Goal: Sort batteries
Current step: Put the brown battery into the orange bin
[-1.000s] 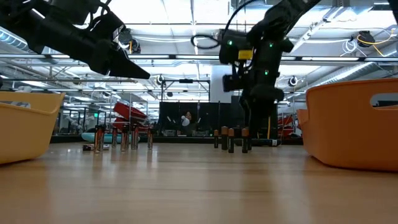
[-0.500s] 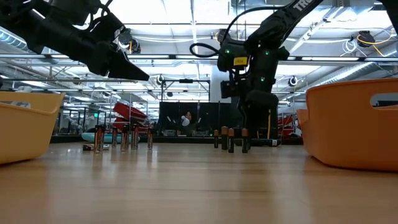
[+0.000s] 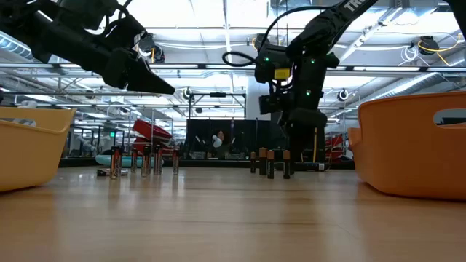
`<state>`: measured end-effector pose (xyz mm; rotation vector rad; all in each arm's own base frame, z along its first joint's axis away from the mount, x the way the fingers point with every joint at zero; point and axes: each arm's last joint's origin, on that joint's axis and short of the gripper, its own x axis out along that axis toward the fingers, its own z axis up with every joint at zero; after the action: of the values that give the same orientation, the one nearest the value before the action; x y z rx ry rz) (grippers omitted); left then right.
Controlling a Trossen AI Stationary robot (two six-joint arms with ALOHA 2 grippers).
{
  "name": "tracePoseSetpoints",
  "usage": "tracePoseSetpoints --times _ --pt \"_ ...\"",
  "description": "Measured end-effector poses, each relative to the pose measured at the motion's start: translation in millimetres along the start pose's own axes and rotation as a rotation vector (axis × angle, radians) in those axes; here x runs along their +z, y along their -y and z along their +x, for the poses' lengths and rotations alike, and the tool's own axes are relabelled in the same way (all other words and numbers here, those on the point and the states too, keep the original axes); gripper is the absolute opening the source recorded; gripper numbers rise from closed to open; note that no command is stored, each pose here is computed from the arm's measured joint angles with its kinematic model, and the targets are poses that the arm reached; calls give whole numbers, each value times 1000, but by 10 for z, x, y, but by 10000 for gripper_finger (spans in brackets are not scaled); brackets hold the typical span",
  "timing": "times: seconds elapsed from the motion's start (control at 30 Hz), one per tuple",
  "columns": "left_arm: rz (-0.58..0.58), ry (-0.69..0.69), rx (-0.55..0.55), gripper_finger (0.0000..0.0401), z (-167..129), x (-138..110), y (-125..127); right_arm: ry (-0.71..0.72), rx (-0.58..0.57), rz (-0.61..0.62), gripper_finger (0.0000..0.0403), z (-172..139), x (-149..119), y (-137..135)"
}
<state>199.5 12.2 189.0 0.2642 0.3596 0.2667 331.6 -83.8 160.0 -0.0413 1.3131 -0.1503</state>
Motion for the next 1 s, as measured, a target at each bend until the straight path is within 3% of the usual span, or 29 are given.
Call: tracePoseSetpoints --times 0.23,0.37,0.43,0.5,0.63,0.77,0.87,1.0 --pt "16 4 4 105 0 4 -1 -78 -354 -83 33 -442 156 78" --pt "57 -4 35 105 0 3 -11 -190 -415 -96 33 -762 152 72" --pt "78 -7 44 105 0 2 -14 -233 -359 -78 33 -933 100 63" --pt "100 -4 46 105 0 6 -15 -225 -229 -54 33 -1099 26 34" --pt "152 10 33 105 0 17 -13 -85 54 2 33 -1463 -126 -45" --pt "195 20 34 105 2 26 -24 67 233 31 33 -1724 -337 -120" --pt "188 29 16 105 16 19 -67 139 314 60 33 -1707 -526 -153" --pt "164 84 -54 105 35 30 -142 148 528 71 33 -1416 -773 -284"
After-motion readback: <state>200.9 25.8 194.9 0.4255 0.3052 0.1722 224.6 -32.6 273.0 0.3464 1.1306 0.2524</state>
